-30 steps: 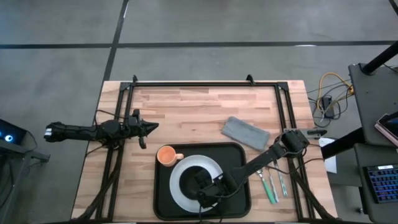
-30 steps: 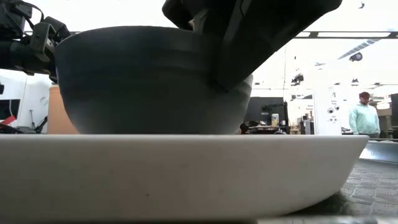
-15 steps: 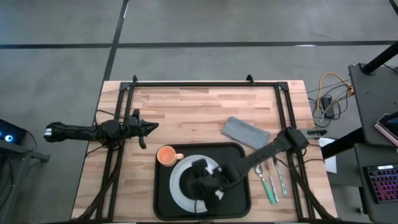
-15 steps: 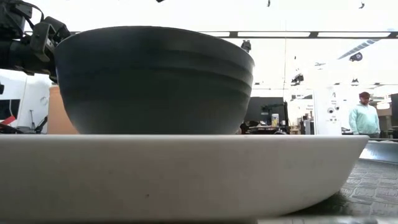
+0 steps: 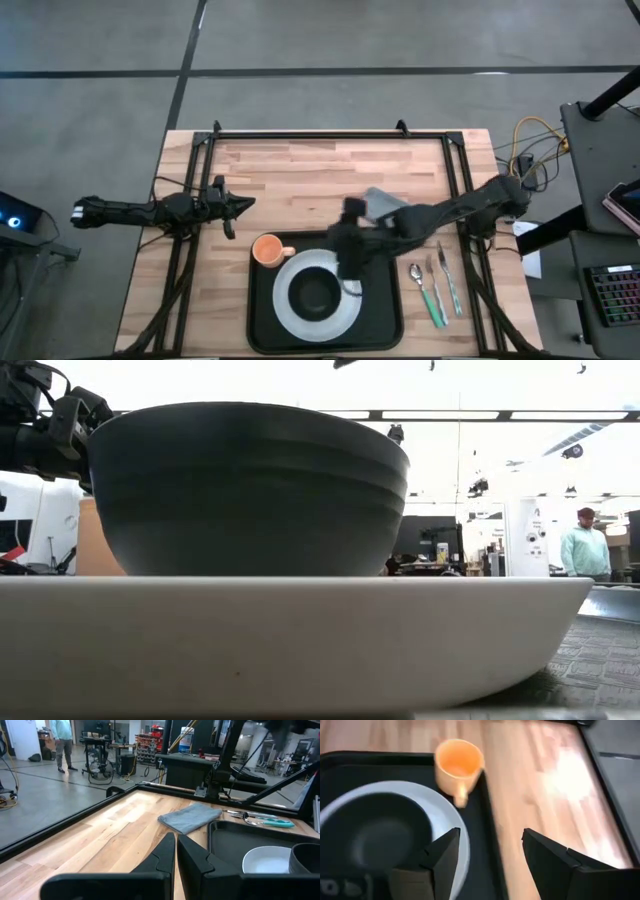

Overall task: Set up tray
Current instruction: Put the gray napkin on the black tray to the right of the white plate

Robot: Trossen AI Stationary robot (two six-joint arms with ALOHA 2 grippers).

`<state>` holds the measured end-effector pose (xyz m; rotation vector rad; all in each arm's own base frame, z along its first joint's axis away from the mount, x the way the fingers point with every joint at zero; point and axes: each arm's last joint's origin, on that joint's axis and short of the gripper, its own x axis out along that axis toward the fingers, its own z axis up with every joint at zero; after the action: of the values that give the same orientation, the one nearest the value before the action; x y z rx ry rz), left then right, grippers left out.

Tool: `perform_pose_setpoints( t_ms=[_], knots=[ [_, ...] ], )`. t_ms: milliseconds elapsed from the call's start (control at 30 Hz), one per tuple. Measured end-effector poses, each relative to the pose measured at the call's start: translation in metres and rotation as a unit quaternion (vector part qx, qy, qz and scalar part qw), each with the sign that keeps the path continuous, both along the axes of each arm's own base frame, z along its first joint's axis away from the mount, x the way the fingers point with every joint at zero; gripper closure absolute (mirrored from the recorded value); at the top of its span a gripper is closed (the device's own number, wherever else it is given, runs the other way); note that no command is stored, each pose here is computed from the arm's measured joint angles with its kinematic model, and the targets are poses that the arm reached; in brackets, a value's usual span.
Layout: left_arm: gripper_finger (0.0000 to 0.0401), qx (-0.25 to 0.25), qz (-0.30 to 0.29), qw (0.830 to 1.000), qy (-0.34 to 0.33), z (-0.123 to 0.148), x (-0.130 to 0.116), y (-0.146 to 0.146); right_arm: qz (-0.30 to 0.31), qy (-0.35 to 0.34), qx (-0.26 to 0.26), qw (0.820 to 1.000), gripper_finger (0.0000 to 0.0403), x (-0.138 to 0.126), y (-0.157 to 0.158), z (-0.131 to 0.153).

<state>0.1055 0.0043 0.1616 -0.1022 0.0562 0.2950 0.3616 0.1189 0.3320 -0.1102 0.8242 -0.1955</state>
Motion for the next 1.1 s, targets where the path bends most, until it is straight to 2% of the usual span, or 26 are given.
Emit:
perform_pose_setpoints(
  t_ms=[267, 600, 800, 1000, 1100],
  knots=[
    [0.0401, 0.0, 0.001, 1.0, 0.0, 0.0, 0.0, 0.0, -0.081, 0.007, 0.031, 0.996, 0.0178, -0.071, -0.044, -0.011],
    [0.0401, 0.0, 0.001, 1.0, 0.0, 0.0, 0.0, 0.0, -0.114, 0.053, 0.031, 0.992, 0.0176, -0.146, -0.073, -0.062],
    [0.0401, 0.0, 0.001, 1.0, 0.0, 0.0, 0.0, 0.0, -0.111, 0.104, 0.017, 0.988, 0.0177, -0.171, -0.08, -0.099],
    [0.0401, 0.0, 0.001, 1.0, 0.0, 0.0, 0.0, 0.0, -0.1, 0.166, 0.04, 0.98, 0.0177, -0.181, -0.081, -0.131],
    [0.0401, 0.0, 0.001, 1.0, 0.0, 0.0, 0.0, 0.0, -0.099, 0.172, 0.052, 0.979, 0.0177, -0.183, -0.08, -0.138]
  ],
)
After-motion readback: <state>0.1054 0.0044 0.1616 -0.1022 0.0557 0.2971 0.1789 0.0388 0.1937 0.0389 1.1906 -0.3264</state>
